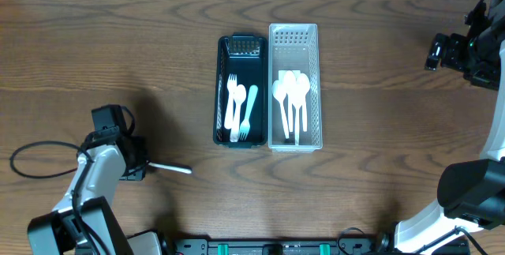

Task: Pack container
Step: 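Carry the white fork into the dark green tray and release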

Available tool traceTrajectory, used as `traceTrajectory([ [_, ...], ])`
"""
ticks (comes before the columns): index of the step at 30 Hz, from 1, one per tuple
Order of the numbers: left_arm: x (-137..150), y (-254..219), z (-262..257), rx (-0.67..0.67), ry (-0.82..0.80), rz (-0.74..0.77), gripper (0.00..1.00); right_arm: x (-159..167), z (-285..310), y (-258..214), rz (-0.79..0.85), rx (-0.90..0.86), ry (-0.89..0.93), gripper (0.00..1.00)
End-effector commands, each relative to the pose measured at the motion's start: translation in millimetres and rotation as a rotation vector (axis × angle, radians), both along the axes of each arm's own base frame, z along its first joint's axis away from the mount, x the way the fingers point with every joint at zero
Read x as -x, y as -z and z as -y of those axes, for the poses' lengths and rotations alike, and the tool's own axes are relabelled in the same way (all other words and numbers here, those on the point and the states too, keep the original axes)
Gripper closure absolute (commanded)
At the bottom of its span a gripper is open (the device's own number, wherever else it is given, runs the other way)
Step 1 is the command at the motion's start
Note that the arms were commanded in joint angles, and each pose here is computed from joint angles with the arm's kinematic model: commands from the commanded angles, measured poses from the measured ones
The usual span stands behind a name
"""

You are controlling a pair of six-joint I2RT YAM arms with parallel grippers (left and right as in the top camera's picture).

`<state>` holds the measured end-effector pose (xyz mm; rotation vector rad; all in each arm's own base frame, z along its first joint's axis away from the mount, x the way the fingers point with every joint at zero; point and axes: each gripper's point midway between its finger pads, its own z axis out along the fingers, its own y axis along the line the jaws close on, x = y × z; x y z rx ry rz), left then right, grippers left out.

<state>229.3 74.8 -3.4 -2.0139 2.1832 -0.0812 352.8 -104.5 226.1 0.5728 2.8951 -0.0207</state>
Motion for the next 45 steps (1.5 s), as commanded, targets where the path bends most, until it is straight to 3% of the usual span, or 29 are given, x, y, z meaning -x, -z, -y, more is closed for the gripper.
traceTrajectory([
  [1, -20, -22, 4, 0.018, 0.165, 0.019, 0.94, -3, -1, 1, 0.005, 0.000, -0.012, 0.01],
  [8, -48, -98, -2, -0.026, 0.379, 0.024, 0.94, -4, 0, 1, 0.011, 0.001, -0.012, 0.01],
  [12, -74, -152, 14, -0.088, 0.580, 0.085, 0.94, -5, 0, 1, 0.015, 0.003, -0.012, 0.01],
  [18, -110, -239, 95, -0.217, 1.022, 0.267, 0.94, -7, 0, 1, 0.021, 0.004, -0.012, 0.01],
  [23, -126, -269, 175, -0.309, 1.323, 0.417, 0.94, -8, 1, 0, 0.027, 0.006, -0.012, 0.01],
  [27, -136, -252, 224, -0.291, 1.443, 0.440, 0.94, -8, 1, 0, 0.028, 0.006, -0.012, 0.01],
  [34, -160, -176, 274, -0.232, 1.546, 0.328, 0.94, -8, 1, 0, 0.027, 0.006, -0.012, 0.01],
  [41, -177, -116, 284, -0.199, 1.560, 0.234, 0.94, -7, 1, 1, 0.023, 0.005, -0.012, 0.01],
  [45, -181, -92, 276, -0.183, 1.547, 0.177, 0.83, -4, 0, 1, 0.010, 0.001, -0.012, 0.01],
])
